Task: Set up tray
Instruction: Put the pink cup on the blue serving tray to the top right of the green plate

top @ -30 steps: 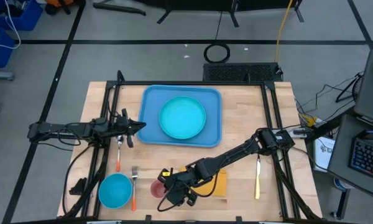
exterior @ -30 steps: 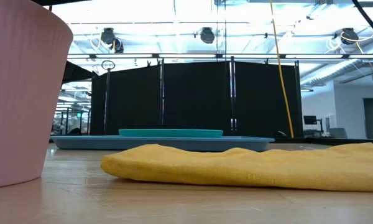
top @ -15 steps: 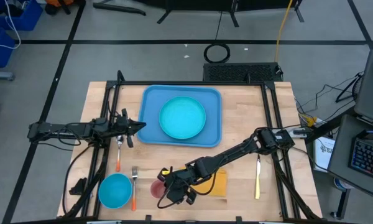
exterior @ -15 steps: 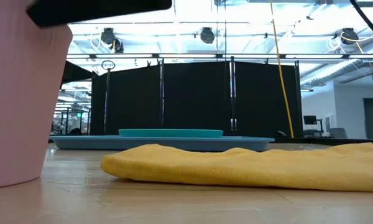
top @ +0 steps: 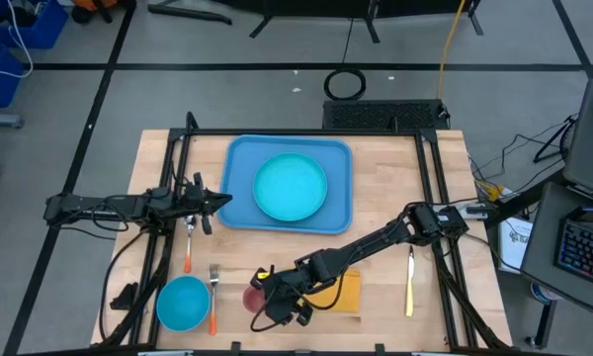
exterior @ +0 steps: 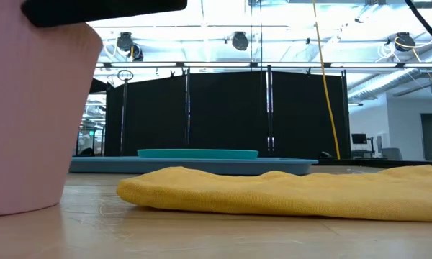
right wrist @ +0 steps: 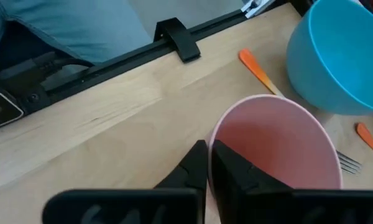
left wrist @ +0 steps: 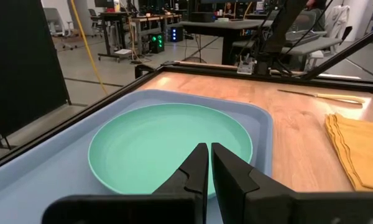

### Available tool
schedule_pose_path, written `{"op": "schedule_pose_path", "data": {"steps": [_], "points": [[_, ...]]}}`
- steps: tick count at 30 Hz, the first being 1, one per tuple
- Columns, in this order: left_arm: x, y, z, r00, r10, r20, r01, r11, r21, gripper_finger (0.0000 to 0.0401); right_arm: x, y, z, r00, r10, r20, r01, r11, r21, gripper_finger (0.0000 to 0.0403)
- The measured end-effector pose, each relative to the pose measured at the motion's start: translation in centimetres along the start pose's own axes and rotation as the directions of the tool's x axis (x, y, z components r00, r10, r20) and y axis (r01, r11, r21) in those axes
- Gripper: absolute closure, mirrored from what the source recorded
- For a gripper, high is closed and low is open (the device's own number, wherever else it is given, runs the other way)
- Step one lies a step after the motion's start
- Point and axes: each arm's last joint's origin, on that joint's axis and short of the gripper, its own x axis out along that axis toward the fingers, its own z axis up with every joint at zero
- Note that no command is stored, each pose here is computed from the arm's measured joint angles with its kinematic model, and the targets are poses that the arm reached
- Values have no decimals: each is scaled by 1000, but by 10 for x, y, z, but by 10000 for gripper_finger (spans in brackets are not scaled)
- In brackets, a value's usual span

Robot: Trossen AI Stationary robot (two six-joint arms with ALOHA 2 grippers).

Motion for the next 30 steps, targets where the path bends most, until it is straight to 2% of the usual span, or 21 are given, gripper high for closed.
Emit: {"op": "schedule_pose_path", "data": {"steps": [5,11,20,30], "points": [[0,0,0,1000,0,0,0,1000,0,375,0,-1,-1,999,-43,-26,43,999,0,400],[0,0,0,1000,0,0,0,1000,1,375,0,-2,-1,998,-48,-27,48,999,7,401],[0,0,0,1000,0,-1,0,1000,2,375,-19,-6,8,989,-133,-57,134,991,8,402],[0,0,-1,1000,0,-7,0,1000,-2,375,-24,-8,6,984,-154,-93,159,986,46,402]]}}
